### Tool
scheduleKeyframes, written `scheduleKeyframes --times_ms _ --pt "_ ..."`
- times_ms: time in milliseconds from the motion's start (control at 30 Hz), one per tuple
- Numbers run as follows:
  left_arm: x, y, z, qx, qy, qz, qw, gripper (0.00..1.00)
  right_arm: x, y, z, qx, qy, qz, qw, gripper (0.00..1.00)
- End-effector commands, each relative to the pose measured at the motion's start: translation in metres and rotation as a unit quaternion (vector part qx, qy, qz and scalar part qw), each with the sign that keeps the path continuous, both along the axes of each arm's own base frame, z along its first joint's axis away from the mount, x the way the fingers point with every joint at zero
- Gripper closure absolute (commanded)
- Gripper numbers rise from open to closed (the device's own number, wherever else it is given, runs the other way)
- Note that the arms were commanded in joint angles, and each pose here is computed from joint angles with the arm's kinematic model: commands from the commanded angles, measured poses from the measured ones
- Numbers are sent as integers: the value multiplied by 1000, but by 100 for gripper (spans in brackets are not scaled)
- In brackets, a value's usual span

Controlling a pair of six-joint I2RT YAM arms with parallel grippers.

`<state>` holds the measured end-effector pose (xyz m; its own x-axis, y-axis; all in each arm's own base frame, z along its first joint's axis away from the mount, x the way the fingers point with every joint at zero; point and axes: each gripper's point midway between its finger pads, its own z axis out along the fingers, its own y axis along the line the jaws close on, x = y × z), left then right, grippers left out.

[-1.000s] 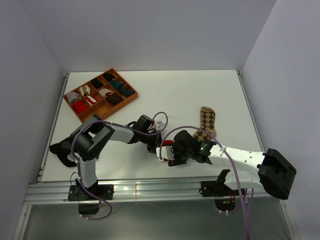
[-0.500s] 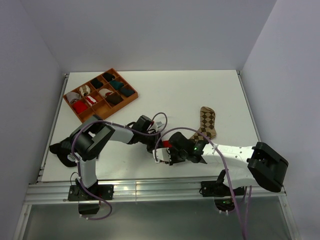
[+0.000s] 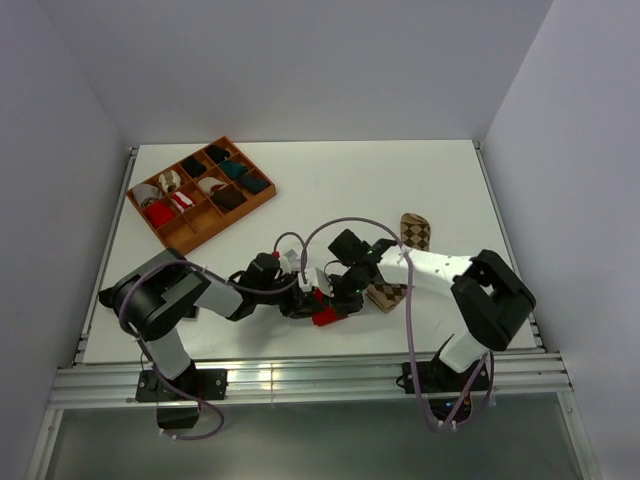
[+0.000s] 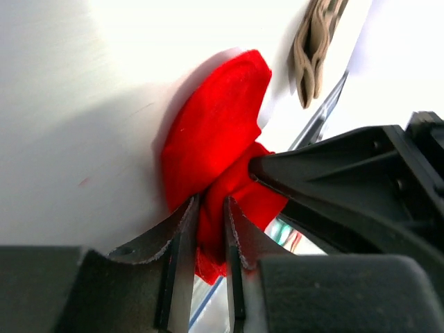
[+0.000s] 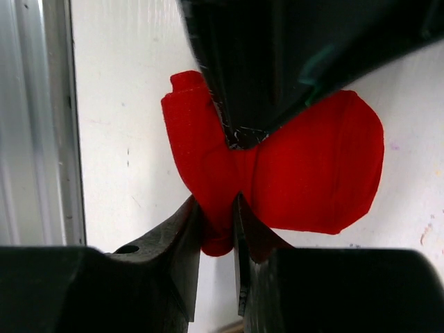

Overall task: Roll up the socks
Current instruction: Roll the sock at the center of the board.

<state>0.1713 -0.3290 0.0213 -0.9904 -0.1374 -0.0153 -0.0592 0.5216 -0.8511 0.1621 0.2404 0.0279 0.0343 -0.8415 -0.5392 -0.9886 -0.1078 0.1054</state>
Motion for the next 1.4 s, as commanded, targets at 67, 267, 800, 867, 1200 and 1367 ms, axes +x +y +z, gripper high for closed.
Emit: scheduleKeyframes --times_ms 67,267,800,867,1200,1367 --pt "12 31 -22 47 -33 110 992 74 -12 -13 4 -38 103 3 994 85" --pt "16 46 -5 46 -99 159 981 72 -6 -11 6 -50 180 -1 982 85" --pt "10 26 54 76 -339 84 934 50 4 -3 -8 -99 279 -23 955 84" --pt "8 20 55 76 -361 59 928 49 5 -4 -10 -104 281 -24 954 84" --pt "1 -5 61 69 -411 -28 909 47 5 0 -10 -105 301 -29 947 83" --pt "-4 -13 46 73 -401 -62 911 48 7 1 -11 -107 302 -33 947 83"
